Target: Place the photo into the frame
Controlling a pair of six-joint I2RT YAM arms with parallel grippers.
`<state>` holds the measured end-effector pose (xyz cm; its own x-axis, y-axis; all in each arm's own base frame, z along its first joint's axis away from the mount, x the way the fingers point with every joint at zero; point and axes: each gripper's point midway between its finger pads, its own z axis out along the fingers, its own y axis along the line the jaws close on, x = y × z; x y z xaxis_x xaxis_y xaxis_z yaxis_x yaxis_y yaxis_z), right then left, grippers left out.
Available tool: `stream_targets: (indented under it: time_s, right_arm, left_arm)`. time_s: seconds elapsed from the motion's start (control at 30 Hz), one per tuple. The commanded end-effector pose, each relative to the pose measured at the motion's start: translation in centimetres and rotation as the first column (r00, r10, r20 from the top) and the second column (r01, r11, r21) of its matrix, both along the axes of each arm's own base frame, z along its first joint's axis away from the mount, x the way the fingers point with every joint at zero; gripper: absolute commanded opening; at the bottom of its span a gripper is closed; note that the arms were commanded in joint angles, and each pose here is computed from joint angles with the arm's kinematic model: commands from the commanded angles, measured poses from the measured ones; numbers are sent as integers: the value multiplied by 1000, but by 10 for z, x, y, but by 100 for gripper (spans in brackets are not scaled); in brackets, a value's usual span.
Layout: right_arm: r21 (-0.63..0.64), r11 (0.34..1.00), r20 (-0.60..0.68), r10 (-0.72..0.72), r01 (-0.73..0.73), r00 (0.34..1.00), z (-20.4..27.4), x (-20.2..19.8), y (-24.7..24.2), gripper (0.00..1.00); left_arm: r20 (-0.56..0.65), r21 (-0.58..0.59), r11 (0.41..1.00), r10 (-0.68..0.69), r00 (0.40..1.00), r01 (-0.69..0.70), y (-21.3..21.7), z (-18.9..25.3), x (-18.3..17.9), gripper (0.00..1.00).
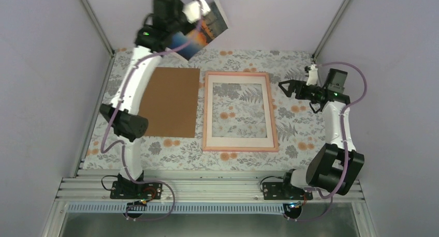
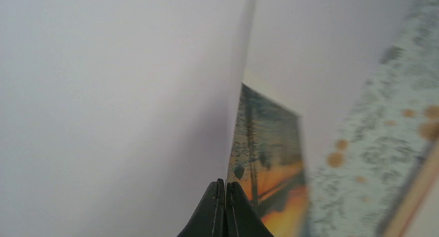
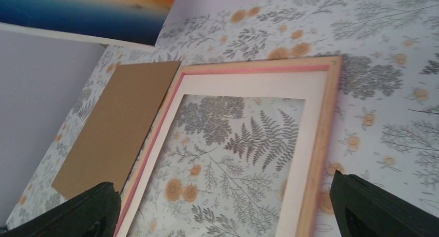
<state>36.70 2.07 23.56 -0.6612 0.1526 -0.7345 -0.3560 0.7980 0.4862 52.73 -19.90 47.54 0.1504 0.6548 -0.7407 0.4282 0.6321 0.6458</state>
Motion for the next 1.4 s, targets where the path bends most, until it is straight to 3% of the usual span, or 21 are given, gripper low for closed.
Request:
stream_targets:
  time_s: [0.0, 0.13, 0.27, 0.43, 0.5, 0.6, 0.83, 1.0, 1.37]
  right_arm:
    - [25, 999, 32, -42, 41, 999, 18, 5, -17, 100]
    - [30, 997, 30, -68, 67, 997, 17, 6, -27, 100]
    - [31, 995, 18, -93, 92, 996, 11, 5, -33, 100]
    - [31, 993, -6, -114, 114, 993, 4, 6, -36, 100]
    - [30, 993, -17, -117, 117, 993, 1, 6, -38, 100]
    - [21, 992, -34, -127, 128, 991, -4, 5, -40, 100]
    - [14, 991, -34, -134, 135, 990, -4, 4, -43, 100]
    - [18, 991, -35, -134, 134, 990, -5, 4, -43, 100]
    - [31, 992, -39, -124, 125, 992, -7, 3, -41, 100]
  left_arm:
    - [-22, 158, 987, 19, 1000, -15, -64, -56, -7, 2]
    - [-180, 191, 976, -69, 981, 104, -124, -127, -45, 2]
    - [-361, 142, 973, -122, 925, 184, -170, -187, -88, 2]
    - [-612, 43, 951, -217, 761, 307, -210, -256, -143, 2]
    - [-670, -35, 924, -303, 678, 380, -227, -272, -168, 2]
    - [-709, -91, 899, -360, 607, 428, -245, -291, -199, 2]
    - [-744, -66, 859, -381, 549, 507, -274, -335, -256, 2]
    - [-732, -39, 832, -401, 551, 554, -277, -356, -286, 2]
    - [-705, 7, 842, -379, 599, 540, -279, -367, -278, 2]
